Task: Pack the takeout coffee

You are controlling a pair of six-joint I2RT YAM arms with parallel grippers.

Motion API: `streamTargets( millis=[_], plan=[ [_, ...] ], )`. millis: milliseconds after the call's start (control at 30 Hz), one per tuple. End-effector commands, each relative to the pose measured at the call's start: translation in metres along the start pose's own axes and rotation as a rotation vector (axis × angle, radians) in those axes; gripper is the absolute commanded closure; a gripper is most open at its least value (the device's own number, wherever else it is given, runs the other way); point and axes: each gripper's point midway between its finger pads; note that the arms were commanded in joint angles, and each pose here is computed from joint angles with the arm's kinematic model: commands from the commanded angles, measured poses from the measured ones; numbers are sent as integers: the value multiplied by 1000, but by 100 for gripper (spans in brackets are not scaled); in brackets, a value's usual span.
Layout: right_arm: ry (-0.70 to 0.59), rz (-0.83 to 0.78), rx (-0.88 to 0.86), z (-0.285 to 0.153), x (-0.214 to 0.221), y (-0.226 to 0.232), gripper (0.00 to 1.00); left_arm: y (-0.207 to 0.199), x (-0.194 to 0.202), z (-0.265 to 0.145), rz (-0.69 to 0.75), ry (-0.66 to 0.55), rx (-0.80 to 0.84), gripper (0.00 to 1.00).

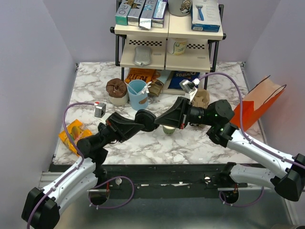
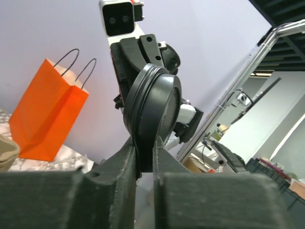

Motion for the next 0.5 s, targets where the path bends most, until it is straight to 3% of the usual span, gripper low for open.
streamTargets(
  millis=[0,33,133,167,300,367,467],
  plan=[
    [20,-2,32,-4,6,-6,99,-34,-10,1,86,-55,132,93],
    [22,-4,42,-4,7,-9,96,-36,-10,0,88,-57,136,94],
    [28,-39,144,-9,8,-26,61,-30,-10,-2,69,-65,96,97],
    [-14,-76,204,-10,-5,-31,43,-26,-10,-2,62,-68,73,98],
    [40,-134,622,-51,3,-92,22,3,-9,-9,36,-81,-82,100],
    [12,-194,868,-84,-3,-127,14,34,-9,-19,26,-93,-246,100],
    [112,-234,1228,-148,20,-171,11,66,-5,-37,31,-74,-461,100]
  ],
)
Point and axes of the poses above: each gripper's point midway between its finger pads, its own z axis out along the fingers, its own y axis along the line the jaws close on, x = y × z, and after that the axes turned 15 degrees about -z, right-handed
